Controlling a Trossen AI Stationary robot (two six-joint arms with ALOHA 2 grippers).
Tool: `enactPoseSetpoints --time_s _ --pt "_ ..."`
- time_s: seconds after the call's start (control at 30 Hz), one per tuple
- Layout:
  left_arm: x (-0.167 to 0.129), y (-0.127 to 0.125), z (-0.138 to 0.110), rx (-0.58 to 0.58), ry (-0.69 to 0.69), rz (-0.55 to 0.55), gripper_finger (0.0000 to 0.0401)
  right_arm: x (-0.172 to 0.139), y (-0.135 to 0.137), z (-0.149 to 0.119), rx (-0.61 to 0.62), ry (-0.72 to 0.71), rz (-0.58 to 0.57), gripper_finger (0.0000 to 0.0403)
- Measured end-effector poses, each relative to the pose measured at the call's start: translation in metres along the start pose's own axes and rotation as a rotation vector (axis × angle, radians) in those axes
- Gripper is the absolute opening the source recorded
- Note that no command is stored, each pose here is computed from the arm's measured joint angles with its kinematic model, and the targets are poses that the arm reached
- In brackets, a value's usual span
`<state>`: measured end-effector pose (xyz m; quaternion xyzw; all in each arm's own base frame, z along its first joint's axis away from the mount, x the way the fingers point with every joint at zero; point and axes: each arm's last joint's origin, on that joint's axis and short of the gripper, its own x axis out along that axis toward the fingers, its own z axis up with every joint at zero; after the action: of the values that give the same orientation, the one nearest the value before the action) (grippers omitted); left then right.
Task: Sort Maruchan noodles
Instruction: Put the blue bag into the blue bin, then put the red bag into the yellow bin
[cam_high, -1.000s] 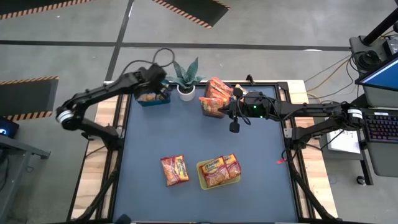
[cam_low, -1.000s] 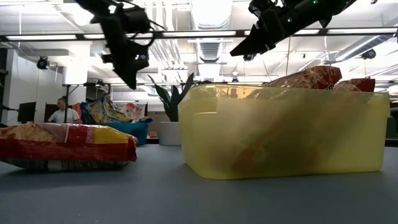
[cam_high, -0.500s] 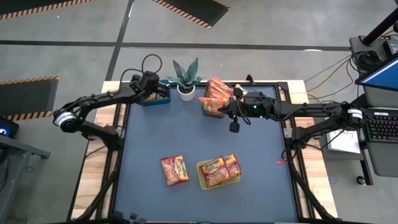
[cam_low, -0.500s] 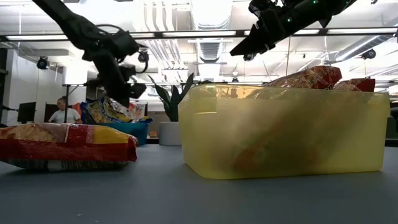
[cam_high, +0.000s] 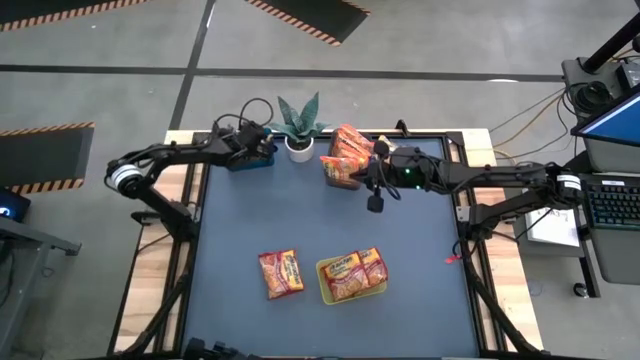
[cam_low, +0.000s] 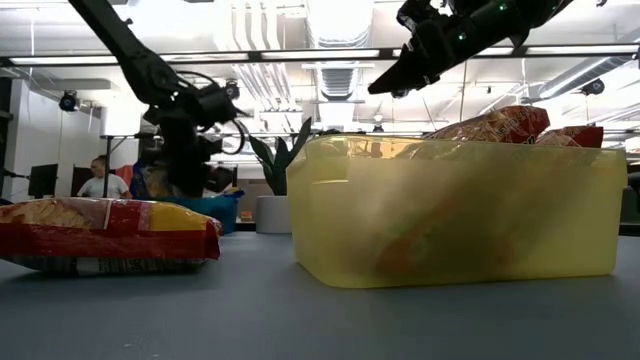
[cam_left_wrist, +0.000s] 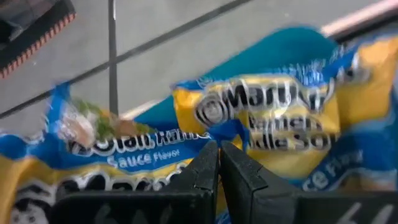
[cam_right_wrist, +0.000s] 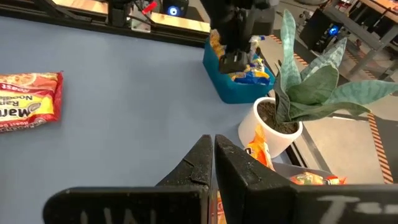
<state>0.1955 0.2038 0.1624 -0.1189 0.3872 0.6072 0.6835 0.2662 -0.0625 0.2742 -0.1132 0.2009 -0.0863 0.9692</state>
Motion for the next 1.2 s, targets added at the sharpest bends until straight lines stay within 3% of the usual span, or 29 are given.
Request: enactPoseSetpoints --time_s 0.43,0.83,0.93,1.07,1.2 --pt "0.015 -0.008 -0.011 0.013 0.060 0.034 0.0000 0.006 -0.006 -0.006 0.024 0.024 -0.018 0.0009" --pt "-0.064 0.019 0.038 0.066 0.005 -0.026 0.0000 0.006 -0.006 -0.006 0.025 0.025 -0.018 0.0009" --pt "-0.095 0.023 0.034 0.083 -0.064 -0.125 0.0000 0.006 -0.006 -0.006 0.040 0.025 -0.019 0.0009" --pt "-0.138 0.018 0.020 0.071 -0.179 -0.384 0.0000 0.006 -0.006 -0.006 0.063 0.025 -0.019 0.0009" --pt "-0.165 0.000 -0.011 0.083 -0.269 -0.624 0.0000 0.006 -0.006 -0.006 0.090 0.024 -0.019 0.0009"
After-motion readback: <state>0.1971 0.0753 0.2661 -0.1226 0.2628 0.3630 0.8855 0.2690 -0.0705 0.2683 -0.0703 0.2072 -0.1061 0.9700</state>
